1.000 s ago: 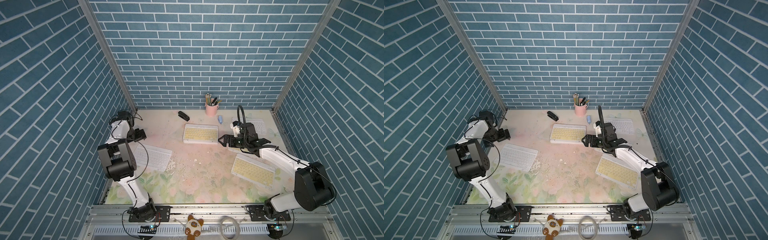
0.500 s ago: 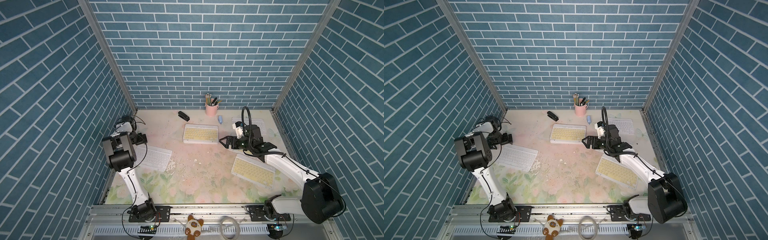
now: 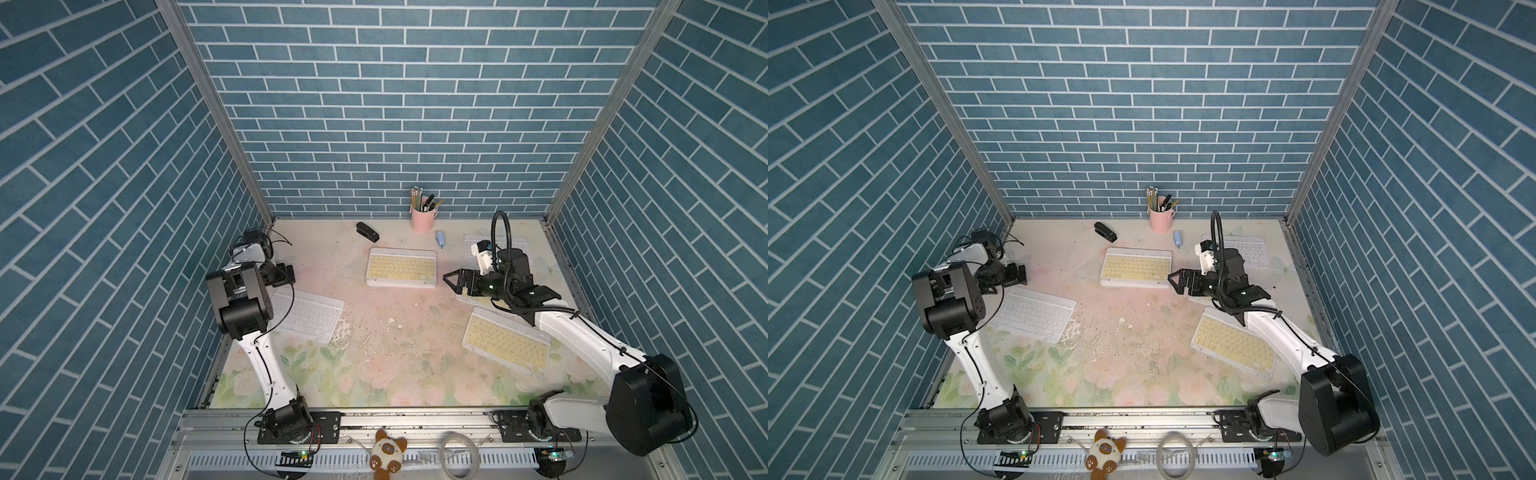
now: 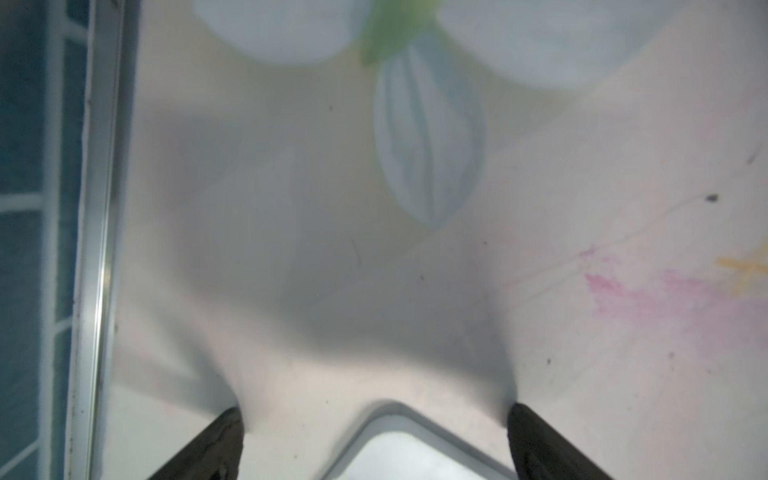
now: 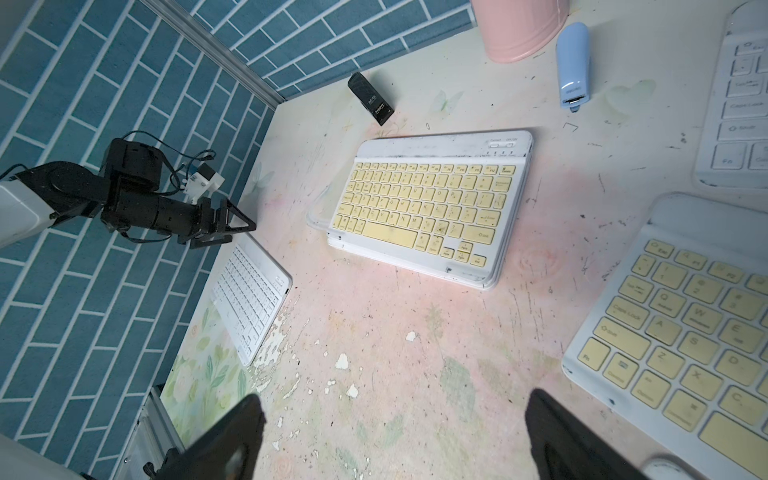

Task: Stack the numeric keypads
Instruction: Move the numeric keypad to the center of the board.

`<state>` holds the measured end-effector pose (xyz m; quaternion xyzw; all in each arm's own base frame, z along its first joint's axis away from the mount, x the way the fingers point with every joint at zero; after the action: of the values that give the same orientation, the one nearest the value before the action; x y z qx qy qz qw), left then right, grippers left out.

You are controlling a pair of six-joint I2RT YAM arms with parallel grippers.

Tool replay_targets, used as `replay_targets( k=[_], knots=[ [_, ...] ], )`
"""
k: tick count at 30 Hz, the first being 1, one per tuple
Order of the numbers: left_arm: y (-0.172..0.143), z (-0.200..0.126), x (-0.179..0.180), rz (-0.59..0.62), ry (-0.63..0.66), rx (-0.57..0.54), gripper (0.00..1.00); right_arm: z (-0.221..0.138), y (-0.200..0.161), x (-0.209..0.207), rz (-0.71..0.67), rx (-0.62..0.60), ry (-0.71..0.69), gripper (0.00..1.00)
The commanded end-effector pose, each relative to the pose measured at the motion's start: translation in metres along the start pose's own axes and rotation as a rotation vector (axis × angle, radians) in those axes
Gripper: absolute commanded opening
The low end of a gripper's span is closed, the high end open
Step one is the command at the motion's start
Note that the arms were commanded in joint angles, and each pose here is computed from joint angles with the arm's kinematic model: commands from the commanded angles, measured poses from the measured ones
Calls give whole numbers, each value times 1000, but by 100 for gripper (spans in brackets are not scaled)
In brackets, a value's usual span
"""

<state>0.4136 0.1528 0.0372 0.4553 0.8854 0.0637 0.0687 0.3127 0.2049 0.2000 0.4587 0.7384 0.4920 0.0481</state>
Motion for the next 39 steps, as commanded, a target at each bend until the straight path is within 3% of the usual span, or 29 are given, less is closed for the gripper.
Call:
replay_targets(
  k=[1,23,32,39],
  knots=[
    [-42,10,6,-54,8,128,98,-4,4,1,-8,-24,11,98],
    [-121,-5,-28,-40,-61,304,99,-4,3,-5,33,-36,14,98],
    [-159,-27,-64,4,-152,338,100,3,-8,-11,66,9,-1,98],
    [-186,-40,-95,46,-240,350,100,17,-27,-5,175,42,91,98]
  ],
)
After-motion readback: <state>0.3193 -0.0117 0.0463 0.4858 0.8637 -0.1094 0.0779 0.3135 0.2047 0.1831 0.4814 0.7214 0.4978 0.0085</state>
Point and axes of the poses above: each gripper's point midway between its finger pads, its own z axis out along the fingers, its own x axis along the line the jaws close on, y = z × x, the point moved 2 cm from there along -z, back along the fingers, and after that the axes turned 15 degrees about -z, right-handed, at the moved point
